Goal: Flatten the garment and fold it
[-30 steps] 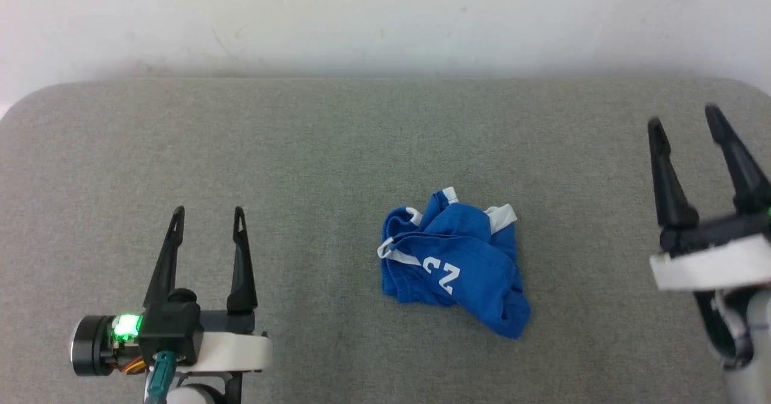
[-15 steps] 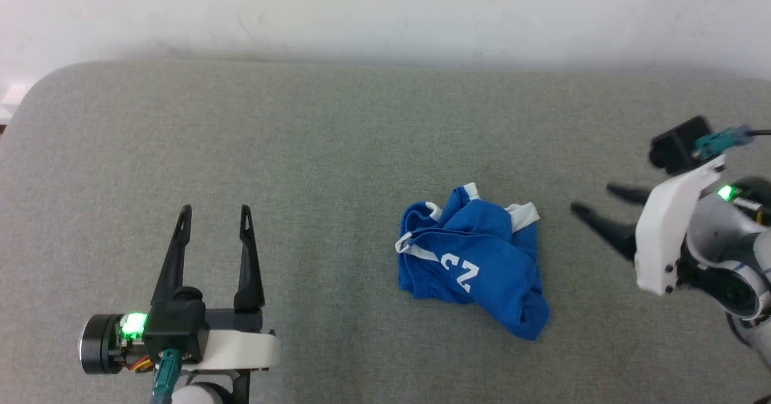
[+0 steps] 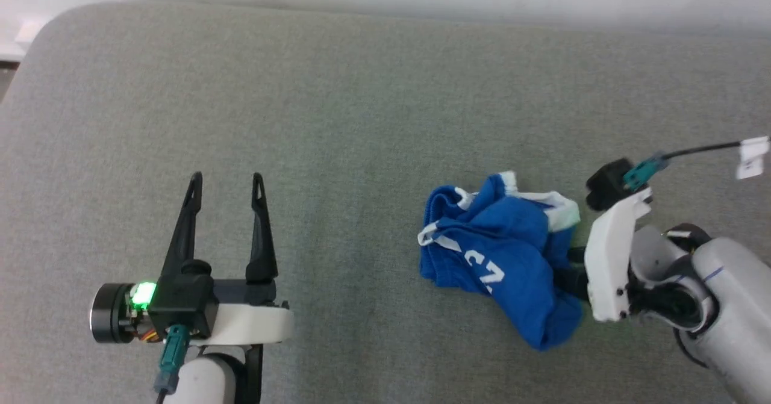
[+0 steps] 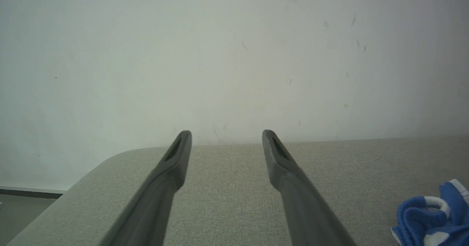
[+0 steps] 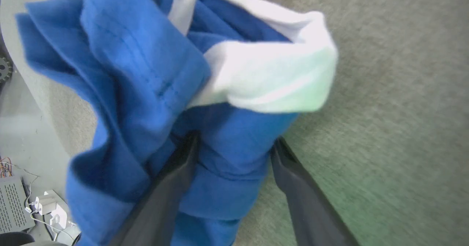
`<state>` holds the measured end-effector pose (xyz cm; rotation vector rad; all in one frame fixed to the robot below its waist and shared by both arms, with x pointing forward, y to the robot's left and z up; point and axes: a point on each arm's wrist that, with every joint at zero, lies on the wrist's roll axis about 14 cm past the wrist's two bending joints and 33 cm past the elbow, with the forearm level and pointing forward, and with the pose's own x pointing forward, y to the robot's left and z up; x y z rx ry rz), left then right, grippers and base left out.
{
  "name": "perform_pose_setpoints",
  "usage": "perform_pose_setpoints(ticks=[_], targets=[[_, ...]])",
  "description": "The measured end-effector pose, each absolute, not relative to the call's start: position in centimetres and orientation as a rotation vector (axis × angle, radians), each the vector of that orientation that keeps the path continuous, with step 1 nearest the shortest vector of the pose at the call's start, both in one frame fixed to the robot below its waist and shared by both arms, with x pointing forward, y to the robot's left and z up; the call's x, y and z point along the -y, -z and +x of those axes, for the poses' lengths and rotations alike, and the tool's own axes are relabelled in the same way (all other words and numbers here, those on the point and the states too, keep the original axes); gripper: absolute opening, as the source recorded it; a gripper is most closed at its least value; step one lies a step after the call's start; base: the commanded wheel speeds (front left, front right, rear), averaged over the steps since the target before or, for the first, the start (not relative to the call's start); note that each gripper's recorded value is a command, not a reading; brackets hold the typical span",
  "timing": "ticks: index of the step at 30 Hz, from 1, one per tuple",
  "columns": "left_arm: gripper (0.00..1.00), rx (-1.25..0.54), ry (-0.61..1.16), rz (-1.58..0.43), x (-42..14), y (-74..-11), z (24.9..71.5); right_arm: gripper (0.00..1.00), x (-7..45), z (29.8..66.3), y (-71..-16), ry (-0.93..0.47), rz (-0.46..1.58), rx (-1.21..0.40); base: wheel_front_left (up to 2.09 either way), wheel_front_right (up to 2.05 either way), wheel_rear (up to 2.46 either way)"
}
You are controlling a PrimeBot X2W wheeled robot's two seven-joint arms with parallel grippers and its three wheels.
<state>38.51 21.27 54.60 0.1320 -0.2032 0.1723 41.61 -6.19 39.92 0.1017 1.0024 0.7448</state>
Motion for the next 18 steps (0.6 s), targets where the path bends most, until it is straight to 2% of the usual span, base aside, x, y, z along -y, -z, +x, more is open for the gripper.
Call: perform_pose_setpoints(ticks=[6, 7, 8, 9, 18], targets=[[1.0, 0.18, -0.196, 0.138, -21.9, -53.9, 38.7, 1.0, 4.8, 41.3, -37.7, -0.805, 0.014, -1.027, 0.0, 0.0, 0.0], [1.0, 0.177, -0.2, 0.139, -22.1, -53.8, 38.7, 0.36, 4.6, 41.6, -37.7, -0.81, 0.008, -1.009, 0.0, 0.0, 0.0], [1.0, 0.175, -0.203, 0.14, -22.2, -53.8, 38.6, 0.04, 4.4, 41.8, -37.8, -0.816, 0.003, -0.991, 0.0, 0.0, 0.0], [1.0, 0.174, -0.206, 0.14, -22.2, -53.7, 38.6, 0.0, 4.3, 42.0, -38.0, -0.819, 0.003, -0.969, 0.0, 0.0, 0.0], [1.0, 0.201, -0.181, 0.125, -21.4, -54.5, 38.7, 0.0, 3.1, 42.4, -43.3, -0.897, -0.046, -0.712, 0.0, 0.0, 0.0]])
